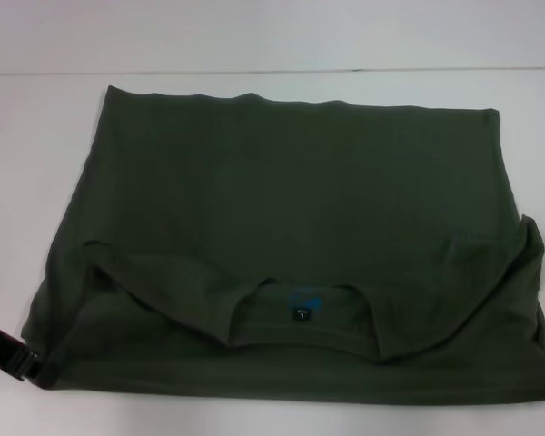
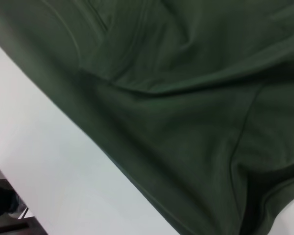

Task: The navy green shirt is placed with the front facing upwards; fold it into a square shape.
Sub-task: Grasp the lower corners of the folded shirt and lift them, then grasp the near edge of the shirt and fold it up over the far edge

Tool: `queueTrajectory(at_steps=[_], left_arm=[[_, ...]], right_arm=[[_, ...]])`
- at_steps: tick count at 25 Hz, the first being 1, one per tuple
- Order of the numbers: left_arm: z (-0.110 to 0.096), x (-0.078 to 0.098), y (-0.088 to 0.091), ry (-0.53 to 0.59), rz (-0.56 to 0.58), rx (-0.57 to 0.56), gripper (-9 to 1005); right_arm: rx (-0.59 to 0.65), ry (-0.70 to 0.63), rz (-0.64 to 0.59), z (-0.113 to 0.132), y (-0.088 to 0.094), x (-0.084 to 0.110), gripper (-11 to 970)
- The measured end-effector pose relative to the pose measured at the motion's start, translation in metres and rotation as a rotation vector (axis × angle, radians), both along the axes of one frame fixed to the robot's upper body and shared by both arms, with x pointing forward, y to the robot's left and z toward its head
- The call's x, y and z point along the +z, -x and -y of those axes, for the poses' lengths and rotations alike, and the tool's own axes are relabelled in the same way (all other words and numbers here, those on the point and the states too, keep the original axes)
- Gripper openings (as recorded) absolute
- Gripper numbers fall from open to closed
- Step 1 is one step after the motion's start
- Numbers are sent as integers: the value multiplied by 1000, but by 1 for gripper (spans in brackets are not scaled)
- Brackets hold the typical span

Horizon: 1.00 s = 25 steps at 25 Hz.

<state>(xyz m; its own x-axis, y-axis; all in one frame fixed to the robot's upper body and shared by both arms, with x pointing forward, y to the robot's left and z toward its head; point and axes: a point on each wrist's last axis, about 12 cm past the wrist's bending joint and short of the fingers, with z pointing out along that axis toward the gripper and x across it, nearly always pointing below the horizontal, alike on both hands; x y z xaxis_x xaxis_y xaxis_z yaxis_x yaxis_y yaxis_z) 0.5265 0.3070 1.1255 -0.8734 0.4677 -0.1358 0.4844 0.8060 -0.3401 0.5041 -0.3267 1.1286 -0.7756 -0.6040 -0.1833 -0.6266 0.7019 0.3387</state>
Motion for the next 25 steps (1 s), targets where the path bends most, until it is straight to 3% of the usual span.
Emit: queueTrajectory(at_steps=[6, 11, 18, 25], left_arm=[[11, 8, -6, 23, 20, -27, 26], [23, 28, -18, 96, 99, -38, 25], [18, 49, -39, 134, 223, 17, 25], [23, 55, -57, 134, 325, 44, 25]], right_arm=[[7, -35, 41, 6, 2, 11, 22], [-26, -53, 89, 17, 3, 20, 22], [-14, -93, 189, 30, 0, 37, 22], [-2, -129, 302, 36, -9, 57, 23]])
